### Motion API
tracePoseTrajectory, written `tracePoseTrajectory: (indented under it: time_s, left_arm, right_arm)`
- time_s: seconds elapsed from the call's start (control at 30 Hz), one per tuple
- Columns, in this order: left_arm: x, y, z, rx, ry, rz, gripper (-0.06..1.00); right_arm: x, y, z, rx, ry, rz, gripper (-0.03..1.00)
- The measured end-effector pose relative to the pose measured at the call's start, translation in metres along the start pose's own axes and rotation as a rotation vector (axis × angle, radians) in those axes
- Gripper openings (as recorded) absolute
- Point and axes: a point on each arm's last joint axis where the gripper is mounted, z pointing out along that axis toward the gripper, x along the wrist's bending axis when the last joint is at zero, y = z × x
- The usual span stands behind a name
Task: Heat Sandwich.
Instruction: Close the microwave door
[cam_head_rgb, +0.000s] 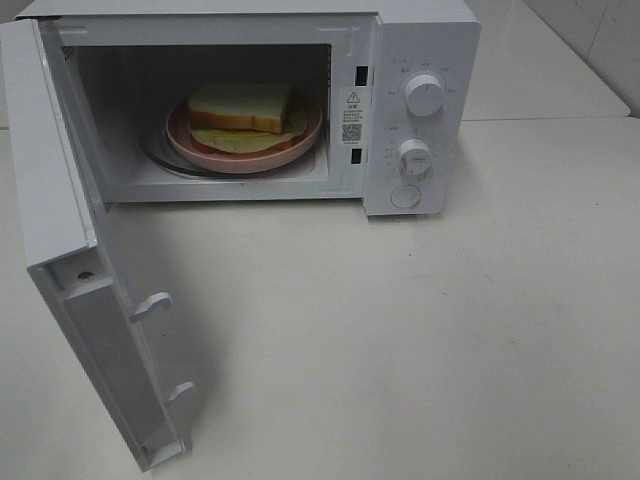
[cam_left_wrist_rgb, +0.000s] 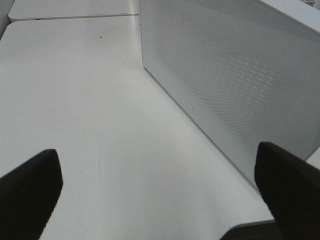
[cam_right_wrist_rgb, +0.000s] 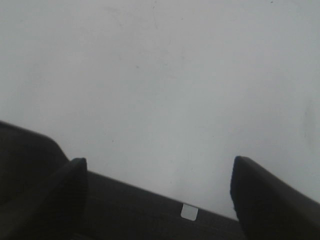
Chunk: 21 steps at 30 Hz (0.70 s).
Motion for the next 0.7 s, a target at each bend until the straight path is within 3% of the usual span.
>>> tracePoseTrajectory:
  time_s: [0.3, 0.7]
  left_arm:
    - [0.0000, 0.0000, 0.0000, 0.000, 0.000, 0.000, 0.99]
    - [0.0000, 0.0000, 0.0000, 0.000, 0.000, 0.000, 0.99]
  right_arm:
    - [0.0028, -0.0046, -0.0068, -0.091, -0.066, 0.166, 0.76]
    - [0.0028, -0.0071, -0.0019, -0.138, -0.145, 0.248, 0.76]
